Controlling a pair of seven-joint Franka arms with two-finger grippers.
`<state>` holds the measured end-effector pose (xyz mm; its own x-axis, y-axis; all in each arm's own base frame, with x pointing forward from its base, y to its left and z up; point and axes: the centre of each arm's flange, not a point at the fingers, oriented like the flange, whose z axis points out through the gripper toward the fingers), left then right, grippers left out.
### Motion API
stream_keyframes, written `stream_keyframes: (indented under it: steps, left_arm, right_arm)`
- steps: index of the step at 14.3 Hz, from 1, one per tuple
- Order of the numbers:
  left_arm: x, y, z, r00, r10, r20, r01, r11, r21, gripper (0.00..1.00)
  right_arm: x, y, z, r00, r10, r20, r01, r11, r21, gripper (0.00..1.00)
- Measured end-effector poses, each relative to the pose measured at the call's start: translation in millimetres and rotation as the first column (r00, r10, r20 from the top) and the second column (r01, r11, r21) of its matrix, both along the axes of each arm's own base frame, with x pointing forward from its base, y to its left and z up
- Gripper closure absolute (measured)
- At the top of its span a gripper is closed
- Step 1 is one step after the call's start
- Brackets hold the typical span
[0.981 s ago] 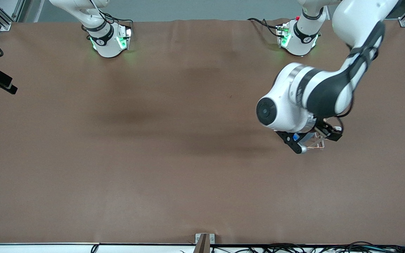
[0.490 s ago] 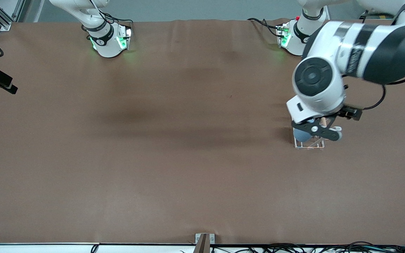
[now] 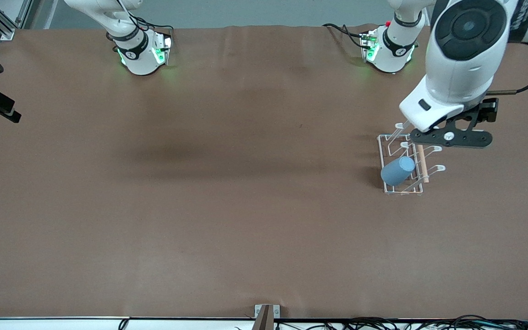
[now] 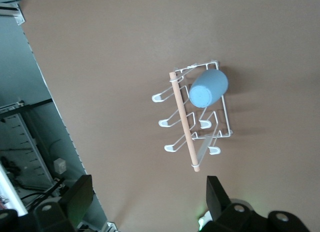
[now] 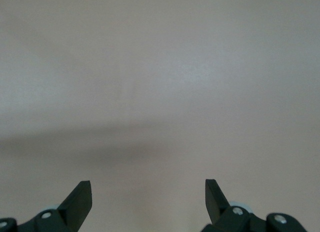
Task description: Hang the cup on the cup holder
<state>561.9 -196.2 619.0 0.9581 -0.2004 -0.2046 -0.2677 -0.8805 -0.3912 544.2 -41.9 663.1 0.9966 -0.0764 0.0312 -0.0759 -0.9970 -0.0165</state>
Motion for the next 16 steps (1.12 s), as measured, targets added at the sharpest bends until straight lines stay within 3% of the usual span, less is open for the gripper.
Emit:
stream_keyframes:
  steps: [4,9,14,16]
  left_arm:
    - [6,0,8,0.999,0.019,0.049,-0.013,0.994,-0.112,0.00]
    - [7,58,34,0.977,0.204,0.053,-0.179,0.936,-0.303,0.00]
    - [-3,109,38,0.948,0.319,0.016,-0.290,0.881,-0.374,0.00]
    - [-9,123,33,0.942,0.332,0.038,-0.291,0.871,-0.396,0.00]
  right_arm:
    - [0,-4,0,1.000,-0.006,-0.003,0.006,1.000,-0.003,0.00]
    - [1,-15,-5,1.000,-0.028,-0.009,0.028,1.000,-0.004,0.00]
    - [3,-18,-7,0.999,-0.033,-0.011,0.033,0.999,-0.005,0.00]
    - [3,-18,-7,0.999,-0.031,-0.011,0.031,0.999,-0.015,0.00]
